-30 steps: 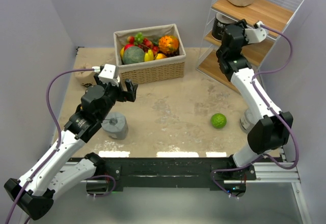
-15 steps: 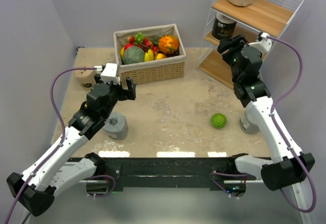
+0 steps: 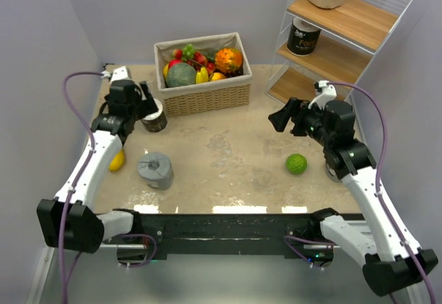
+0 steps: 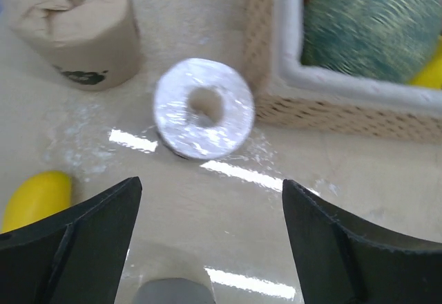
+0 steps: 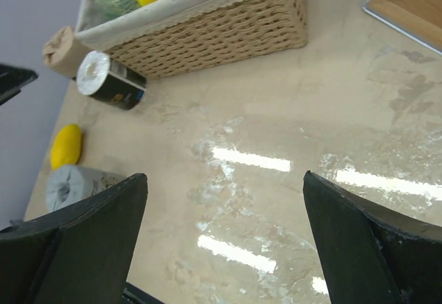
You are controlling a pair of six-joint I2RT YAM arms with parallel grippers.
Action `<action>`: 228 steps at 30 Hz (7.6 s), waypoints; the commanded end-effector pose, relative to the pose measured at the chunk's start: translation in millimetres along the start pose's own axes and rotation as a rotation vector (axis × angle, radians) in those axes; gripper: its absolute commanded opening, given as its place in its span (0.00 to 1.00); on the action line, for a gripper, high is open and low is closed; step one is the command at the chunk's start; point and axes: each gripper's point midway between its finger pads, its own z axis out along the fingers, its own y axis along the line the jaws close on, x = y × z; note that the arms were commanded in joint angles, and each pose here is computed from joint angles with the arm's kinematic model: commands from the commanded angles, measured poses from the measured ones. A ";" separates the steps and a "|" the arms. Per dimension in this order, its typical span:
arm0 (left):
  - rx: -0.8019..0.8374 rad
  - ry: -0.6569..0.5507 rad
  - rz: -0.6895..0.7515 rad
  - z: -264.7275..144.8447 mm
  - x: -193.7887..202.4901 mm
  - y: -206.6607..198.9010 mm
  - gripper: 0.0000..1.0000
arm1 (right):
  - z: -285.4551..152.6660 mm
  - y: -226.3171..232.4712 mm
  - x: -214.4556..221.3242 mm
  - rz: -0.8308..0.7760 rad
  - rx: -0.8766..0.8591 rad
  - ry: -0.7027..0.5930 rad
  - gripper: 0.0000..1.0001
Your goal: Place and organize the paper towels onto the shelf
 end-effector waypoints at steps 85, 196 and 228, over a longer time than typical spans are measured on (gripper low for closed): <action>0.598 0.394 0.152 -29.3 166.0 -209.0 0.34 | -29.7 -23.4 43.2 0.105 0.072 0.011 0.96; -0.034 -0.465 -0.013 -121.9 -41.7 -3.9 1.00 | 67.5 -75.2 -182.2 -1.163 0.705 0.114 0.39; -0.021 -0.471 -0.024 -124.5 -41.9 -3.3 1.00 | 39.5 -111.4 -226.2 -1.162 0.953 0.067 0.47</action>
